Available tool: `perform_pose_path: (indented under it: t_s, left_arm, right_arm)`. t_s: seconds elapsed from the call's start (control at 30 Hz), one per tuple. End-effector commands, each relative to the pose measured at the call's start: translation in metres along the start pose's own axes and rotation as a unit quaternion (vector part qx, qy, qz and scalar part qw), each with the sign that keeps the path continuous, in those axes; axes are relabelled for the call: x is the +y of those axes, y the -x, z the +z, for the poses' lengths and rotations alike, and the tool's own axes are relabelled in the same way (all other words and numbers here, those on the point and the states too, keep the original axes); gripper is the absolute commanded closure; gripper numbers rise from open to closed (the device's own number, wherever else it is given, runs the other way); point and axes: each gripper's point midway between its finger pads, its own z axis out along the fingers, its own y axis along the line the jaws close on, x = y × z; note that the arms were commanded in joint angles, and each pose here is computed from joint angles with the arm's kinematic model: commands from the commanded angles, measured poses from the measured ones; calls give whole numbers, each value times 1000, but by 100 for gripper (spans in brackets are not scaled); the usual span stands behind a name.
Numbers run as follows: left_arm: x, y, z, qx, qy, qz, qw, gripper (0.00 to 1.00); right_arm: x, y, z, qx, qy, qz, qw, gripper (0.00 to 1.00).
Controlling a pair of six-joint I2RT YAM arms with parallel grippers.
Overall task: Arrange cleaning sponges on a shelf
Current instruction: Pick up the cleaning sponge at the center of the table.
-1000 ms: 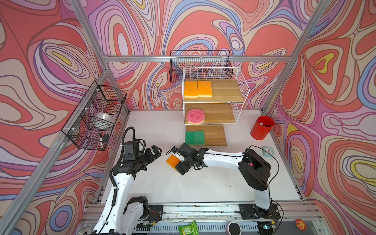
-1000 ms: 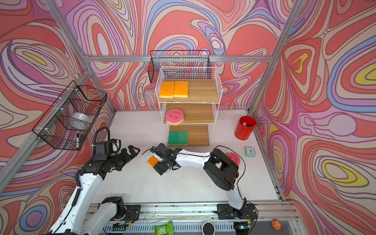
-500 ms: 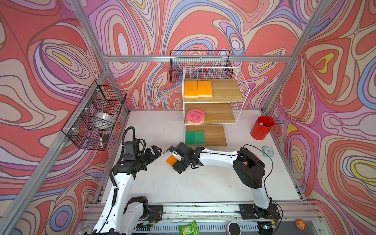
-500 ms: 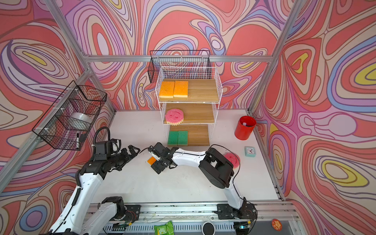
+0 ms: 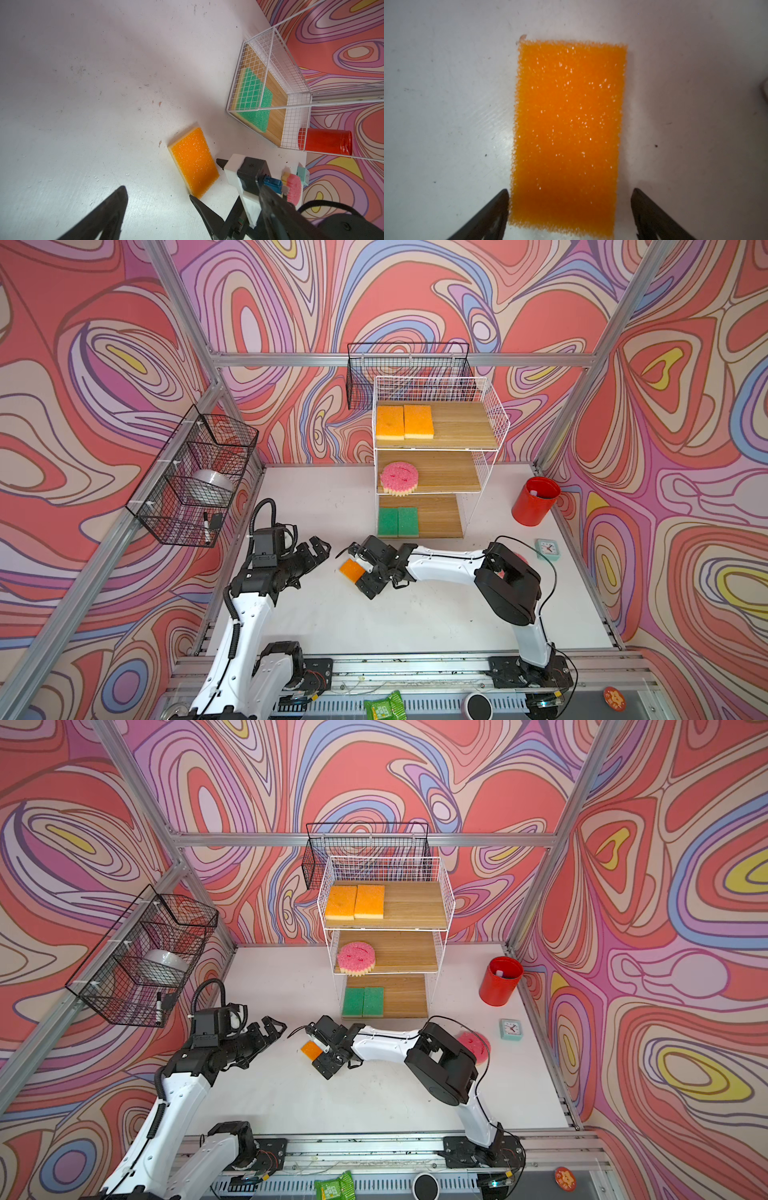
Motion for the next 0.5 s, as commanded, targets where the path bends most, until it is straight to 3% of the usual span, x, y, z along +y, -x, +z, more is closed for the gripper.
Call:
perform_pose_path:
  t_s: [0.0,0.47]
  left_arm:
    - [-3,3,-3,-6,-6,1,1000,0]
    - [-2,4,-6,-11,1,4,1000,0]
  right_arm:
    - [1,0,-11,-9,-7,9,1000,4]
    - [4,-5,-12,-14,-34,1,999,6]
